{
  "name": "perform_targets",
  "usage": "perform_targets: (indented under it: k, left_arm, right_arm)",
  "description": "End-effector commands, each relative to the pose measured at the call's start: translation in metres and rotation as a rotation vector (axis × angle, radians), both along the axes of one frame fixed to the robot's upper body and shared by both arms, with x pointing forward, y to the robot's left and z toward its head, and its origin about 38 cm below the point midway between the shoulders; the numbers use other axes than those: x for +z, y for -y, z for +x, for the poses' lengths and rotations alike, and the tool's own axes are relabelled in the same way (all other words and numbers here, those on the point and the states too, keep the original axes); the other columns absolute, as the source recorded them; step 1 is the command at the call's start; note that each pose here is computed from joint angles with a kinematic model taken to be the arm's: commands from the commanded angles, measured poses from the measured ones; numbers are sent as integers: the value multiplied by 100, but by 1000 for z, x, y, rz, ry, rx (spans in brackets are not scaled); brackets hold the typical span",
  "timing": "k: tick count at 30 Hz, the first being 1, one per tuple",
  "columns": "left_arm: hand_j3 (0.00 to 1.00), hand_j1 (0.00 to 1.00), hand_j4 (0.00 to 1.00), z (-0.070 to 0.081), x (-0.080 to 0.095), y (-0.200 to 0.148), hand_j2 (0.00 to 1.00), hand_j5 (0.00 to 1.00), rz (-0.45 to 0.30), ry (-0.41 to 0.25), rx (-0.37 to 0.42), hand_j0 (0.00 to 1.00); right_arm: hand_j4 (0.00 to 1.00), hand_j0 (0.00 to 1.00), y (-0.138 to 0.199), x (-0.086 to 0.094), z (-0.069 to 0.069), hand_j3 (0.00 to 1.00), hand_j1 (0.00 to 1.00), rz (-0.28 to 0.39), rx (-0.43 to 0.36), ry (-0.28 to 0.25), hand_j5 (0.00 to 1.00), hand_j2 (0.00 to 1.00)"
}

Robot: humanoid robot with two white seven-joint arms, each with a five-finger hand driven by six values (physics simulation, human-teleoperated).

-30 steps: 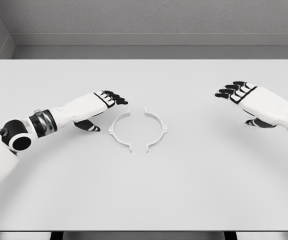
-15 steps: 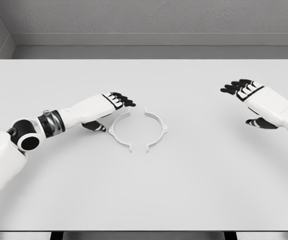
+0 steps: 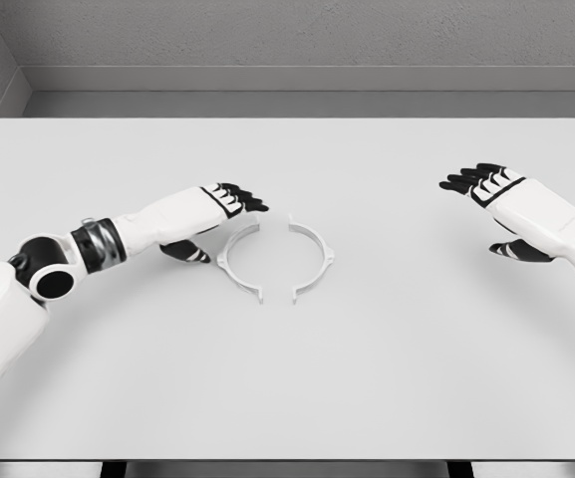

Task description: Assemble PVC drainage pipe clamps

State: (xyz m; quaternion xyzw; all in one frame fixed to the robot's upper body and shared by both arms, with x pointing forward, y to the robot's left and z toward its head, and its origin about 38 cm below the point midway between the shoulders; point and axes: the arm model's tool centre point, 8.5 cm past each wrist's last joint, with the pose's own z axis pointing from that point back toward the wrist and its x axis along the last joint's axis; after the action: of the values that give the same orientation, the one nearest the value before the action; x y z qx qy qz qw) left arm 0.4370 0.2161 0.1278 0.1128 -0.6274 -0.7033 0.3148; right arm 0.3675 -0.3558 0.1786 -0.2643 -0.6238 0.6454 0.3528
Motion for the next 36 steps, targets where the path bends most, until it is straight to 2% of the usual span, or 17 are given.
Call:
perform_targets:
  k: [1,36]
  left_arm:
    - [100,100,100,0,1,-1,100,100,-6,-1,3,100]
    - [100,100,100,2,5,12,100,100,-2,9,-29,100]
  right_arm:
    - [100,100,0,1,0,100,100,6,0,0,100,100]
    - [100,100,2,-4,-2,100,100,14,-7,-14,100,100]
